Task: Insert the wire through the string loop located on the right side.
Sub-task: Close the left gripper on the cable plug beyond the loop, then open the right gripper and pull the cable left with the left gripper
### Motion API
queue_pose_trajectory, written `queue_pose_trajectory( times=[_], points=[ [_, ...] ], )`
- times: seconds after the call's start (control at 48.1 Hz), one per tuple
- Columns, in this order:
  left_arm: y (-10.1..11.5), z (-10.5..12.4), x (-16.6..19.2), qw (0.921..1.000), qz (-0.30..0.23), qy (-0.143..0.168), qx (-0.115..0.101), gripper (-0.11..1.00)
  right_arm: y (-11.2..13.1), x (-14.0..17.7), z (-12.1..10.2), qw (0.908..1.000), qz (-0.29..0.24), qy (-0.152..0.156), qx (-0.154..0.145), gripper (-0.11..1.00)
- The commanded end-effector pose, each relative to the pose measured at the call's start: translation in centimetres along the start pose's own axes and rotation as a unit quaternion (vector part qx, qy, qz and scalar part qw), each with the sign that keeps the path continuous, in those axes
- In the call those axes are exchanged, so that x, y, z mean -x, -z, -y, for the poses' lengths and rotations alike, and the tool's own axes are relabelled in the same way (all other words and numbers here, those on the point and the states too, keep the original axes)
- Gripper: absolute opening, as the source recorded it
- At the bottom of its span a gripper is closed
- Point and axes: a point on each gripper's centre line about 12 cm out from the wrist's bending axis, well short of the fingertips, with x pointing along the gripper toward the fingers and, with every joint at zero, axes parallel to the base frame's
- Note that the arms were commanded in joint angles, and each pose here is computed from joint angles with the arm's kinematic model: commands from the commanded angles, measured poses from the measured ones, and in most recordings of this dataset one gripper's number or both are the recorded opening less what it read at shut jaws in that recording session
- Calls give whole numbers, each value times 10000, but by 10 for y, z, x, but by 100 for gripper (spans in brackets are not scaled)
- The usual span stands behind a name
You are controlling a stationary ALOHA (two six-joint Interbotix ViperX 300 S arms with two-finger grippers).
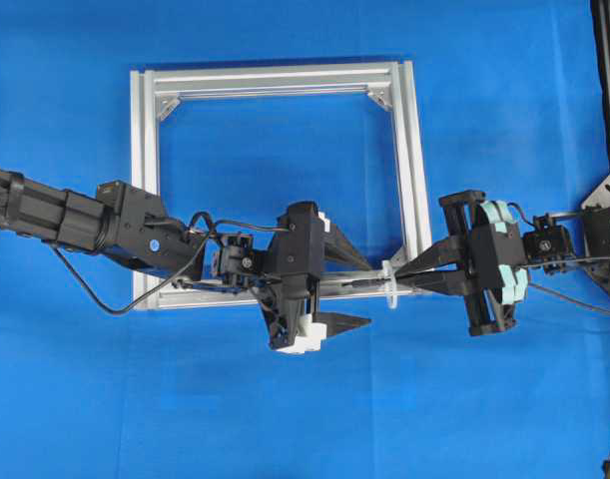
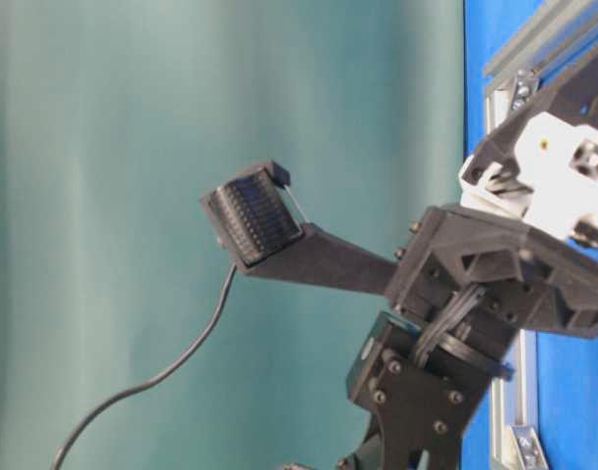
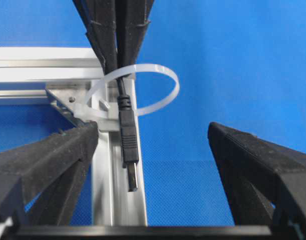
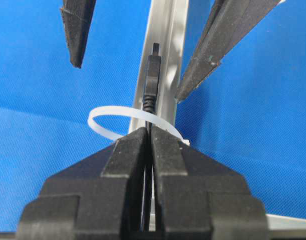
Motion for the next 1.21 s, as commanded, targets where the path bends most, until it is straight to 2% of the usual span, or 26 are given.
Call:
queue_pose_trajectory(
  times=[0.0, 0.312, 0.416, 0.478, 0.644, 0.727, 1.101, 1.185],
  points=[
    [-16, 1, 2, 9998, 199, 16, 5, 89, -8, -1, -1, 9999, 130, -16, -4, -3],
    [-16, 1, 2, 9998, 207, 17, 5, 88, -8, -1, -1, 9999, 130, -13, -11, -3],
    [-17, 1, 1, 9998, 222, 20, 5, 83, -9, -1, -1, 9999, 138, -10, -8, -3],
    [-18, 0, 1, 9997, 230, 14, 16, 73, -8, -1, -1, 9999, 130, -16, -4, -3],
    [-19, -6, 1, 9997, 238, -44, 14, 24, -9, -1, -1, 9999, 145, -14, -11, -3],
    [-19, -7, 1, 9997, 240, -58, 4, 8, -9, -1, -1, 9999, 160, -14, -11, -3],
    [-19, -7, 1, 9997, 224, -60, -3, 8, -9, -1, -1, 9999, 152, -25, -16, -3],
    [-19, -7, 1, 9997, 216, -60, -3, 8, -9, -1, -1, 9999, 144, -21, -38, 1]
  ],
)
